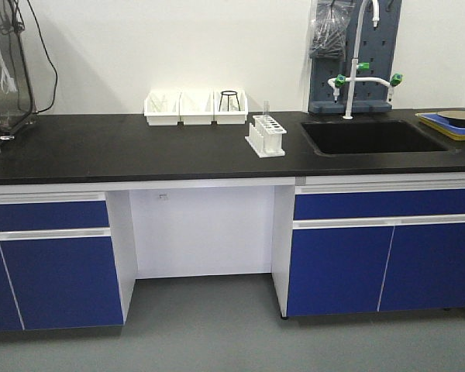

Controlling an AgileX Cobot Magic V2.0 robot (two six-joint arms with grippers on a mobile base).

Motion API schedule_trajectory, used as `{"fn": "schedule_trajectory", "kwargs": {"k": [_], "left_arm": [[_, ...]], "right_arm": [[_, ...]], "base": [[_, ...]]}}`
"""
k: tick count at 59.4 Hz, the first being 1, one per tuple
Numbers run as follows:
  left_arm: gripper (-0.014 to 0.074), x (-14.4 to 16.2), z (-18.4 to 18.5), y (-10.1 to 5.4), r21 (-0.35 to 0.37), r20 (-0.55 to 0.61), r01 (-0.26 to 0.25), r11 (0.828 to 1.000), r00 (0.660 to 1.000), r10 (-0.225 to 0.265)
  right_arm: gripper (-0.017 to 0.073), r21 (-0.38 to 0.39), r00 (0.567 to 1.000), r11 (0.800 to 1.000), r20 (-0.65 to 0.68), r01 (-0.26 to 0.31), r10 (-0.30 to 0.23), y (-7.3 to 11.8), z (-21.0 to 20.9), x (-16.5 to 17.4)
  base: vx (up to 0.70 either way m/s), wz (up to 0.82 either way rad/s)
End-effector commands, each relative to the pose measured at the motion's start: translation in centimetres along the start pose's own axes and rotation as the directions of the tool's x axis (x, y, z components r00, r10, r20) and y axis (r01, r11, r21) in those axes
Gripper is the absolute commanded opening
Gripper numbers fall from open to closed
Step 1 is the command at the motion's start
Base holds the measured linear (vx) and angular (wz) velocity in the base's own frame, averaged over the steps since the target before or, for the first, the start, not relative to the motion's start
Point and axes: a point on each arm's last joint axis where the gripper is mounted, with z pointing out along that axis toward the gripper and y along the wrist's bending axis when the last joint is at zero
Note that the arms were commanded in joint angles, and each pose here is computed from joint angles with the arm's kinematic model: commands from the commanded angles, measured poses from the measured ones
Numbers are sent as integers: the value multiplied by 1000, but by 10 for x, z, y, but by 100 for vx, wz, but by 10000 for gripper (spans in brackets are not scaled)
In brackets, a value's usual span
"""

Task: Flip and reinsert test tube from rack
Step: 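Drive the base toward the white test-tube rack on the bench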

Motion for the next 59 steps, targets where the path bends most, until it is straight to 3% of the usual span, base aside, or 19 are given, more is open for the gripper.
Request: {"fn": "schedule_trajectory", "kwargs": {"k": [1,59], "left_arm": [[-6,-7,-1,-2,22,86,3,1000,996,-5],[-6,-7,-1,-2,22,86,3,1000,996,-5]], "right_arm": [[-8,1,996,1000,90,8,-8,0,-1,-7],[-8,1,996,1000,90,8,-8,0,-1,-7]], "base": [[22,1],[41,0]]}}
